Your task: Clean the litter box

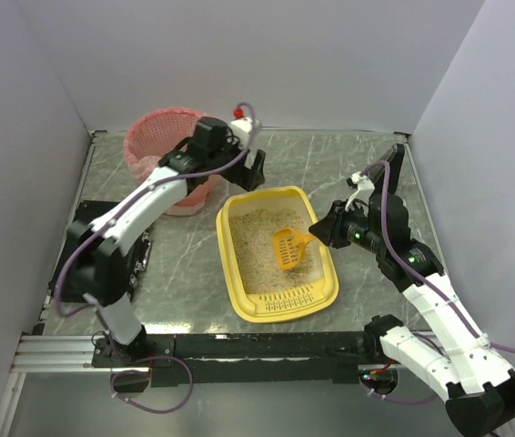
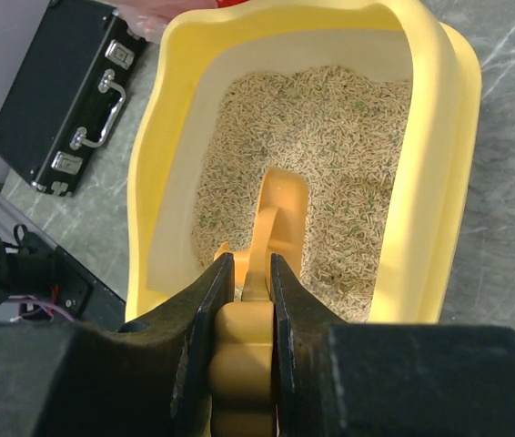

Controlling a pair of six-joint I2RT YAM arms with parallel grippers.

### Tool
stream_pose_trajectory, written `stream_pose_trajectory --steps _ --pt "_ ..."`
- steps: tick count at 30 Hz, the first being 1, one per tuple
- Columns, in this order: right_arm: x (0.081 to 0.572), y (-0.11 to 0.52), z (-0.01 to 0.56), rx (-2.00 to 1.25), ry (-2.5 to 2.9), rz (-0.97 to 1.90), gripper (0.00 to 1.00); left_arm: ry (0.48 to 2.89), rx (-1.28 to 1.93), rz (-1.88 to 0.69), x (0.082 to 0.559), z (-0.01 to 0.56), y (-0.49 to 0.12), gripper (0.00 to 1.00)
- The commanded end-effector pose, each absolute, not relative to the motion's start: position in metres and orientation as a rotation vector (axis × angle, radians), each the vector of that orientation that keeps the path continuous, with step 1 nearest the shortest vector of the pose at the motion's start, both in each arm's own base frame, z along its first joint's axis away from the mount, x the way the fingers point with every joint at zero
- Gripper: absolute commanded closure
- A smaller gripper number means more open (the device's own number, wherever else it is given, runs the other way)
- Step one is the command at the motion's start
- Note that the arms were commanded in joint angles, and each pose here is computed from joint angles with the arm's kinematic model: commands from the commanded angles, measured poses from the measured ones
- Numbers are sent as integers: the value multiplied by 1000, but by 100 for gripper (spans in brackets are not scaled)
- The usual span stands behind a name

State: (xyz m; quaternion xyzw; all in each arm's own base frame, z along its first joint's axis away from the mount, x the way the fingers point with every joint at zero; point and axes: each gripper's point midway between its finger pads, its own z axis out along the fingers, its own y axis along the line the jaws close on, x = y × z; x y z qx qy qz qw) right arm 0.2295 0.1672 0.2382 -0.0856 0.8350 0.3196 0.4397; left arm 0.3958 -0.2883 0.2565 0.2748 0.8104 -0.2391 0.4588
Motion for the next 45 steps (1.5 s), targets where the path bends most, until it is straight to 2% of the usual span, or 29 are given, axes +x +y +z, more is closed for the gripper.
stream_pose_trajectory --steps 1,8,9,10,14,20,22,25,26,29,31,32,34,38,40,41,45 --pt "234 158 252 -226 2022 722 100 2032 1006 -622 392 222 -307 3" --pt "224 146 243 -218 2023 670 100 2139 1111 -463 426 184 -309 1" --pt "224 144 242 -224 2021 660 100 2117 1120 -456 432 195 -313 1" --pt "223 142 242 -222 2027 652 100 2179 1167 -461 425 176 -312 1" --pt "221 142 244 -226 2028 661 100 2160 1237 -334 432 160 -315 2" --pt "218 139 247 -212 2022 661 100 2183 1383 -370 403 125 -332 5" --pt "217 139 248 -214 2013 663 100 2215 1370 -354 399 117 -334 9" --pt "217 141 247 -213 2014 677 100 2245 1282 -336 404 115 -334 23" --pt "216 142 246 -214 2018 682 100 2241 1253 -332 407 117 -335 33" --pt "216 142 244 -216 2018 688 100 2278 1182 -350 403 121 -334 51" --pt "217 141 243 -213 2016 675 100 2304 1102 -356 399 128 -332 56" --pt "217 140 242 -202 2019 671 100 2342 1089 -354 391 116 -325 62" --pt "218 139 243 -201 2015 663 100 2307 1012 -354 391 129 -324 65" --pt "219 137 247 -197 1986 654 100 2414 816 -289 376 123 -303 78" --pt "220 135 248 -189 1975 648 100 2425 726 -309 367 132 -300 80" --pt "221 136 251 -182 1965 650 100 2435 680 -203 365 126 -288 81" --pt "231 128 258 -127 1937 607 100 2476 517 -162 343 135 -274 84"
